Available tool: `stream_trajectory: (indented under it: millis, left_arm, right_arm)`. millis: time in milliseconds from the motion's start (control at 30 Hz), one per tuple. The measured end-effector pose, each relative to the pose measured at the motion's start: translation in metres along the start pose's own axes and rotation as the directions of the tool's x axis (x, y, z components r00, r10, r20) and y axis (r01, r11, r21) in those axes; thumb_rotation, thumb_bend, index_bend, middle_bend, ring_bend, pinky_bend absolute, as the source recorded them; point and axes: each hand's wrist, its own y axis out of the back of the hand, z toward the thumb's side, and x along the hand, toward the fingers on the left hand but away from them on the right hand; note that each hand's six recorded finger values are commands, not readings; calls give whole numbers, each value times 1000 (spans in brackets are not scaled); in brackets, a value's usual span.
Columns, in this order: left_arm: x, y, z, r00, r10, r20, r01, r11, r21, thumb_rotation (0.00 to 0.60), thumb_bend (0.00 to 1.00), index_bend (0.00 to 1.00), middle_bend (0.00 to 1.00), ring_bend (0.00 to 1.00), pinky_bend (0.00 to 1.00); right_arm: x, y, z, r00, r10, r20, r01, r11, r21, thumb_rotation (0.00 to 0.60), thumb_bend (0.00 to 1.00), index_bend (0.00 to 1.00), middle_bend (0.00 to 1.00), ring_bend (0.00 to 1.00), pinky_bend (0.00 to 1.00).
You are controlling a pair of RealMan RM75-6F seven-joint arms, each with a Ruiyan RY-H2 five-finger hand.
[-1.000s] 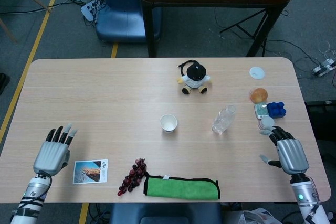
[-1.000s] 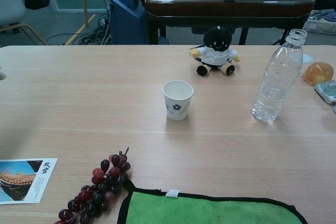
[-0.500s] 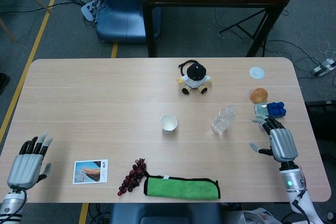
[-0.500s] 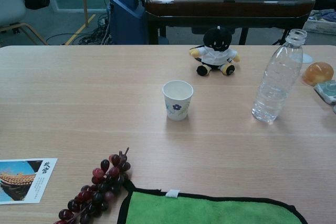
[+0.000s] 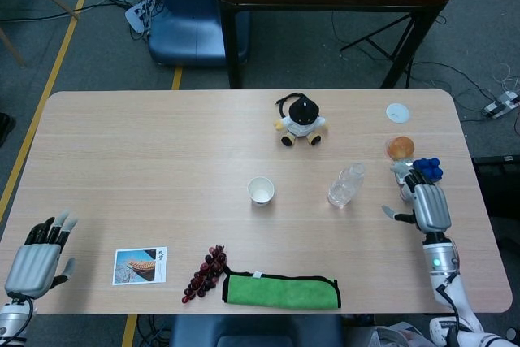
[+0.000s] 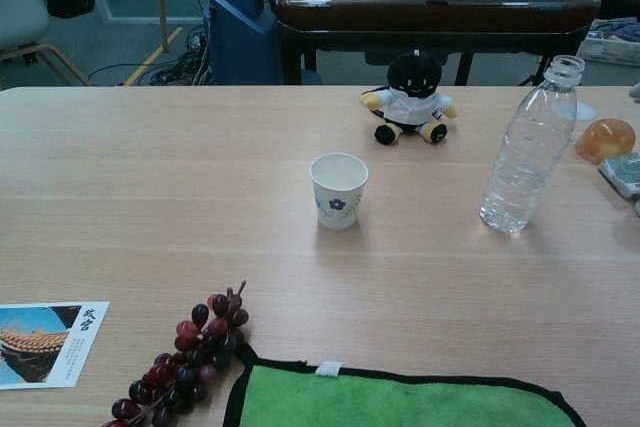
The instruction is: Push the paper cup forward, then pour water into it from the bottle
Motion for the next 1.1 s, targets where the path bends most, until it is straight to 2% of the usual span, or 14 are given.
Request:
stream_trajectory:
  millis: [367, 533, 833, 1100]
  left_arm:
    - [-1, -3, -4, 1000, -15, -8, 14, 1000, -13, 600, 376, 72, 0, 0, 81]
    - [0, -4, -4, 1000, -19, -9, 19, 1000, -17, 600, 375, 72, 0, 0, 81]
    - [1, -5, -6, 1000, -25, -12, 25, 999, -23, 600, 375, 72, 0, 0, 81]
    - [1, -5, -6, 1000, -25, -11, 25, 999, -28, 600, 375, 72, 0, 0, 81]
  right_arm:
    - [-27, -23, 4, 1000, 19, 1, -19, 987, -161, 600, 0, 192, 193, 144, 309]
    - [-39, -37, 10, 999, 52, -13, -54, 974, -218, 600, 0, 192, 193, 144, 305]
    - [-44, -60, 20, 990, 130, -47, -137, 957, -256, 600, 0, 192, 191, 143, 301]
    - [-46, -69, 24, 985, 164, -59, -174, 947, -269, 600, 0, 192, 179, 128, 273]
